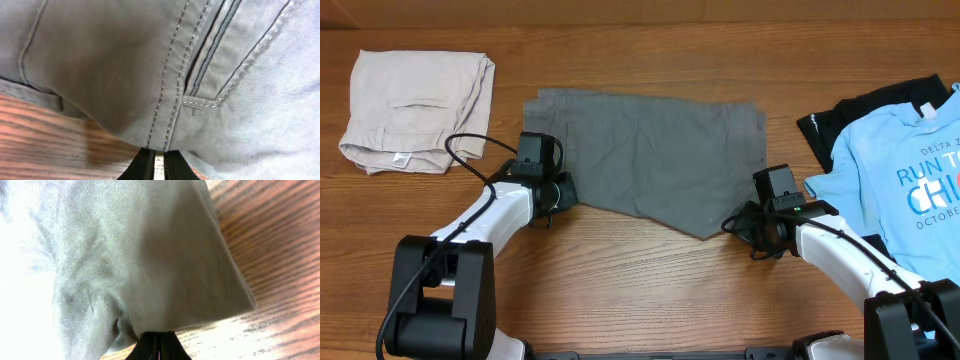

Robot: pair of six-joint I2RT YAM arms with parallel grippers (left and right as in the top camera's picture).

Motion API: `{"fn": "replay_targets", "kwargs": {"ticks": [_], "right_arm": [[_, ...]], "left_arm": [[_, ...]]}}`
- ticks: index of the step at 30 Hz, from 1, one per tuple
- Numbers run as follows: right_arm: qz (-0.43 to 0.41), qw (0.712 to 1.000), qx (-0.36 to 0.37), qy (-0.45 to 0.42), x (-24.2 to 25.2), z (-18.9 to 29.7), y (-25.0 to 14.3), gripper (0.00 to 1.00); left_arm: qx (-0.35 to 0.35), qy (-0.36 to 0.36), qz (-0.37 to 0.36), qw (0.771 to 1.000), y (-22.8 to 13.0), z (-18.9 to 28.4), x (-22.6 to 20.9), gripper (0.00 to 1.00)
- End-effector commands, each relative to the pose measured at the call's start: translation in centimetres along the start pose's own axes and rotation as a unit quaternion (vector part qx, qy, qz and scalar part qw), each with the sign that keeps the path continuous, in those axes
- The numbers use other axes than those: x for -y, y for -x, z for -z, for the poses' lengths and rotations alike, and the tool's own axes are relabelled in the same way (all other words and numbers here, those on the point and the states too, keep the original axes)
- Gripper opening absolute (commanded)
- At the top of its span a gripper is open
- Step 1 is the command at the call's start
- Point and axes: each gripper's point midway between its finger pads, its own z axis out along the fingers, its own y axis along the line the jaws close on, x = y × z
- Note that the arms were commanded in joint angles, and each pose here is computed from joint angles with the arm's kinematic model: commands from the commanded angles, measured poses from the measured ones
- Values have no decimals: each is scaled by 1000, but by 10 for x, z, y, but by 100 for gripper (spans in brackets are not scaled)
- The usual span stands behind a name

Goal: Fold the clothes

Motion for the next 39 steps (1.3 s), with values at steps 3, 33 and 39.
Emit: {"fn": "replay_targets", "kwargs": {"ticks": [3, 33, 39], "right_arm": [[-1, 1000, 6, -4, 1, -2, 1, 4], [310, 923, 215, 79, -134, 218, 173, 75], [351, 900, 250, 63, -146, 159, 238, 75]], "left_arm": [[-14, 14, -3, 1000, -11, -12, -7, 4], [140, -74, -49, 986, 185, 210, 35, 63], [104, -73, -30, 991, 212, 130, 9, 67]]}}
